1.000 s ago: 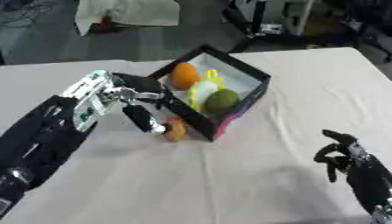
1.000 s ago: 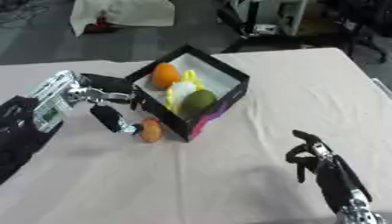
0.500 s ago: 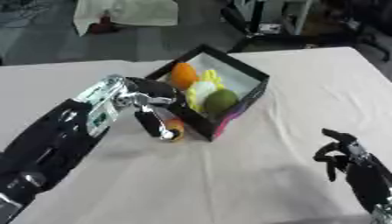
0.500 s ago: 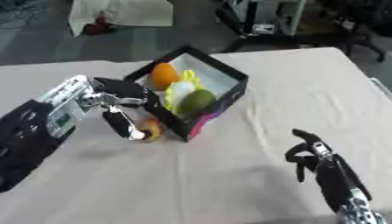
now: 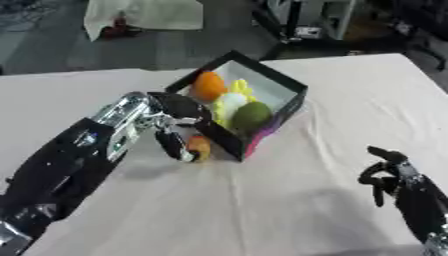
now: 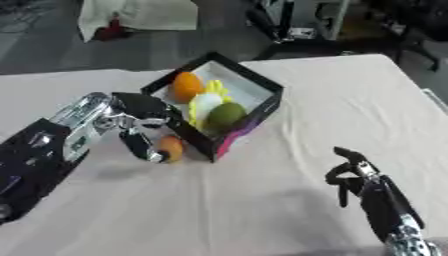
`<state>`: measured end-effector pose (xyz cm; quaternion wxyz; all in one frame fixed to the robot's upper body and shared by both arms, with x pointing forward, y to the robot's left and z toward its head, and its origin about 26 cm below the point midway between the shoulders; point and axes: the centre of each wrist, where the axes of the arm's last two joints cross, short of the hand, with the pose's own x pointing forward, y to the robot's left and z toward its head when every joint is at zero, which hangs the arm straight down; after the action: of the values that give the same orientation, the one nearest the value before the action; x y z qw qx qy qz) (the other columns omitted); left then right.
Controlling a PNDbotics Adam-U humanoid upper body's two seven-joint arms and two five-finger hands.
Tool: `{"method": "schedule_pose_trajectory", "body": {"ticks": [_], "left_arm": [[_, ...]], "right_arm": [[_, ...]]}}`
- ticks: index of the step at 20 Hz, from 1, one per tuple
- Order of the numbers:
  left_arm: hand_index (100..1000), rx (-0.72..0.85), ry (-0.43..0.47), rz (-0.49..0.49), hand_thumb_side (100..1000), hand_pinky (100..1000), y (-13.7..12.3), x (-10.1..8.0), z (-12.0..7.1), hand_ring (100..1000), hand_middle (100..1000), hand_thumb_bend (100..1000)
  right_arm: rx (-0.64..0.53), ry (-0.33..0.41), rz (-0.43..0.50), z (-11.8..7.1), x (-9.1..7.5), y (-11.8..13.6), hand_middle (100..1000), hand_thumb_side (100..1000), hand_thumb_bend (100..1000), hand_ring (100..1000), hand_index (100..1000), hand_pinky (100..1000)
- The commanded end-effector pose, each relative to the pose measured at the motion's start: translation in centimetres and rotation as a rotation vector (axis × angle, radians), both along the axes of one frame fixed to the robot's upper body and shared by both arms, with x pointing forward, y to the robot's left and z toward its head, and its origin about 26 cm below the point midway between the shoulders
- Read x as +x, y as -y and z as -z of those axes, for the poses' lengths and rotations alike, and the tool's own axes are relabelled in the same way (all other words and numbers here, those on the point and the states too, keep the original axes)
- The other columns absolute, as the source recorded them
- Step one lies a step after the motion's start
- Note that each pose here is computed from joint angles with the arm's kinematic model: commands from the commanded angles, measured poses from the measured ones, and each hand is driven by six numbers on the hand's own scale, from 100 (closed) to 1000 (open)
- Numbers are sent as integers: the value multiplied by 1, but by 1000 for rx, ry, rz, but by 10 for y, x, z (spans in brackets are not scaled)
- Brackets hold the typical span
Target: Pick up objects on the table and place them in the box.
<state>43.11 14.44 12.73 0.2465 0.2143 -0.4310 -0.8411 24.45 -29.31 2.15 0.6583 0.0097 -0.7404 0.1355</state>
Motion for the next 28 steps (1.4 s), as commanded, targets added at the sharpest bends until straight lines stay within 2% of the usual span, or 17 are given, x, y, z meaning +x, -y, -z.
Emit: {"method": "schedule_pose_trajectory", "body": {"ticks": [1,4,7,9,10,13,16,18,24,26,28], "left_arm": [[877,10,19,-4,387,756,-3,4,-5,735,807,255],[877,29,4,-7,374,755,-5,5,-2,733,806,252],[846,47,3,-4,271,714,-6,6,0,679,766,219],[787,45,18,-5,194,652,-6,6,0,596,691,198],[752,42,35,-5,176,602,-7,6,-2,535,617,200],[599,13,98,-1,127,504,-7,6,-9,431,488,172],[548,-44,155,-1,134,466,-9,7,-20,387,445,153],[551,-80,194,1,132,471,-10,7,-38,388,448,146],[564,-218,390,-41,111,479,-6,6,-126,395,453,148],[575,-254,432,-72,105,491,2,9,-142,401,459,149],[586,-280,435,-111,105,504,15,15,-146,411,468,140]], "right_arm": [[-12,23,-7,-7,2,3,508,1000,100,236,890,735],[-12,23,-7,-7,2,3,508,1000,100,236,890,735],[-12,23,-7,-7,2,3,508,1000,100,235,890,735],[-12,23,-6,-7,2,3,508,1000,100,236,890,735],[-11,24,-6,-7,2,3,508,1000,100,236,890,735],[-10,23,-4,-7,2,3,508,1000,100,236,890,735],[-10,21,-3,-6,1,3,508,1000,100,236,890,735],[-11,19,-2,-6,1,4,508,1000,100,236,890,735],[-11,11,1,-4,-1,4,508,1000,100,236,890,735],[-10,9,-3,-4,-1,3,508,1000,100,236,889,735],[-8,10,-8,-4,0,2,509,1000,100,236,889,735]]}}
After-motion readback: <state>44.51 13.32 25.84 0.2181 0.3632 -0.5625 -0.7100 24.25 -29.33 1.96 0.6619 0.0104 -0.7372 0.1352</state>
